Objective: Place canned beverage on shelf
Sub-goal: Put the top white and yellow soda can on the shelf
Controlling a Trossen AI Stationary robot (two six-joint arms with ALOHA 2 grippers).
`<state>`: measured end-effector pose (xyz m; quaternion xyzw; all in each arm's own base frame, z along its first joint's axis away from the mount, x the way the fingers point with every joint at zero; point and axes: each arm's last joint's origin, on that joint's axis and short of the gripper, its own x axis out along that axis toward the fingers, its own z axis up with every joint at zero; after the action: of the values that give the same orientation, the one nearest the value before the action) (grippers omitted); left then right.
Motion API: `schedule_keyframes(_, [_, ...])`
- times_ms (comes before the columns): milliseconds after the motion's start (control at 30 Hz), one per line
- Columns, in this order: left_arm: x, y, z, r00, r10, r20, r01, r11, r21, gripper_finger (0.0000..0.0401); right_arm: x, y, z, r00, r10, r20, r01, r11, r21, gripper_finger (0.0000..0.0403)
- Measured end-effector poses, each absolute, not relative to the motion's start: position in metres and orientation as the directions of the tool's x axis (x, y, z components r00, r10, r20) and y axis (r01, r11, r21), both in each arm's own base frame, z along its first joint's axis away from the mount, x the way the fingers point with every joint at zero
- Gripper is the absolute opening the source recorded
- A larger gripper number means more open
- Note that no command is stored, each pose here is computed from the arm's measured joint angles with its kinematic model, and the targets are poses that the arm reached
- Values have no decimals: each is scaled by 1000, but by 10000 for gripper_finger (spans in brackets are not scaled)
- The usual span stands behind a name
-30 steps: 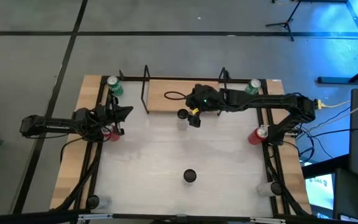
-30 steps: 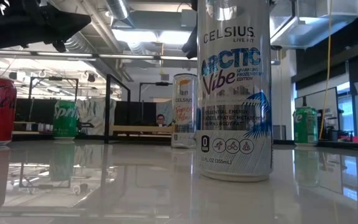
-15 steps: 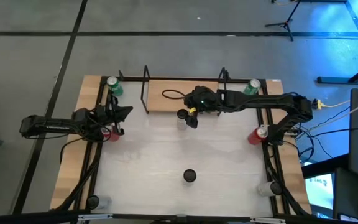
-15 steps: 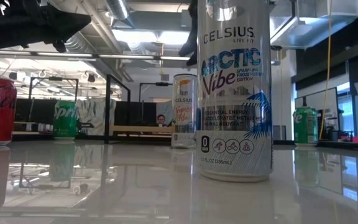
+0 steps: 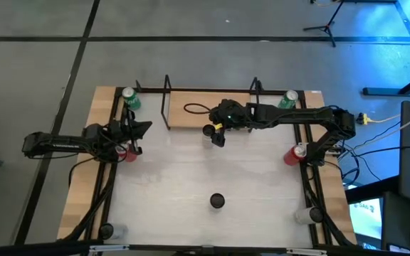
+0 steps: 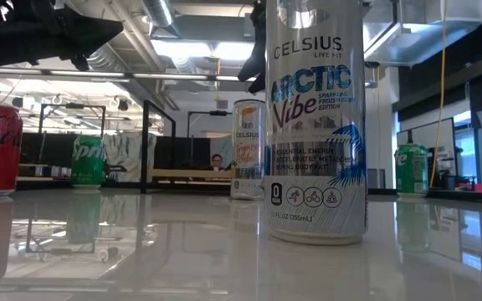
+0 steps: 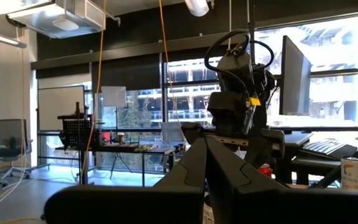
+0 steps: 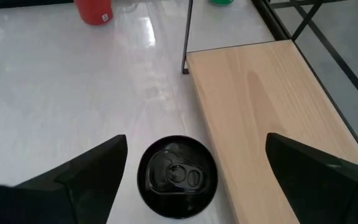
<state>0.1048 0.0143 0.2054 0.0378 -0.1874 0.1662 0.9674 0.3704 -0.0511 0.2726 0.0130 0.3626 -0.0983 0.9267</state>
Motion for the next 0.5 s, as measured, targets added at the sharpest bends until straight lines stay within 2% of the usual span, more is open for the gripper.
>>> schedule_keyframes(500, [105, 14, 205, 875, 307, 375, -335, 942, 11, 0, 375, -50, 259, 692, -116, -713, 167, 986, 1, 378])
